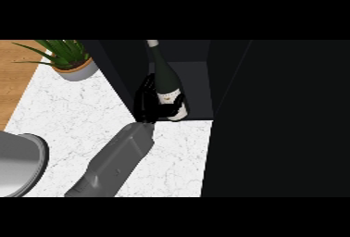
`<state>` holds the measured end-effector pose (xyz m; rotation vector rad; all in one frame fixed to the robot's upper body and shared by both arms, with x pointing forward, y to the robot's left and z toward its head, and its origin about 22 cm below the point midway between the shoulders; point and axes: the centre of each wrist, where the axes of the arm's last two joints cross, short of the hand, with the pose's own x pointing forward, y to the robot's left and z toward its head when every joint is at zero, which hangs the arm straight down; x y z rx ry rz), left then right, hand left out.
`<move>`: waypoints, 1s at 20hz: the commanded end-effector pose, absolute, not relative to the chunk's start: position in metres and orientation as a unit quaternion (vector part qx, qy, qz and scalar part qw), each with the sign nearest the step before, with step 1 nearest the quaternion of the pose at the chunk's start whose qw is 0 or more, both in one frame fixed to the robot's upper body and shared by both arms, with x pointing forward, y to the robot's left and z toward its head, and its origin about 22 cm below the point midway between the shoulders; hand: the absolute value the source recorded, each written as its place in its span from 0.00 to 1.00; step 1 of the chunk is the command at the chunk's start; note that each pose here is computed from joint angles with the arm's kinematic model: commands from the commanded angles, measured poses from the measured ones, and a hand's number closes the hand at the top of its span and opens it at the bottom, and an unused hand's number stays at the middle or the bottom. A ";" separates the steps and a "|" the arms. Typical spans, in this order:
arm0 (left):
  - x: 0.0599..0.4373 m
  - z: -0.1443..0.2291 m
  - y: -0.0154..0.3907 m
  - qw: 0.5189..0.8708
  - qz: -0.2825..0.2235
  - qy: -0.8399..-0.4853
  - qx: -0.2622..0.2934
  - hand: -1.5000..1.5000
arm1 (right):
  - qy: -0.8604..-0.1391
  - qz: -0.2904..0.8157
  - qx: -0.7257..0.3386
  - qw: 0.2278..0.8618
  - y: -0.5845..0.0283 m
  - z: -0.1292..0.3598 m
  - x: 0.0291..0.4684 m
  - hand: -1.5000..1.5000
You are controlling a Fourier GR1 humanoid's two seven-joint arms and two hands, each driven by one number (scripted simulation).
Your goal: Pick up the wine, place it into the cabinet and close the cabinet
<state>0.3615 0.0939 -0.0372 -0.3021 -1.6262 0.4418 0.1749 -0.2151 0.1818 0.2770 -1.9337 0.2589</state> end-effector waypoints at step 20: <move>0.409 0.006 0.091 0.686 0.190 -0.696 -0.093 1.00 | -0.816 0.135 0.138 0.544 -0.208 0.182 0.173 0.00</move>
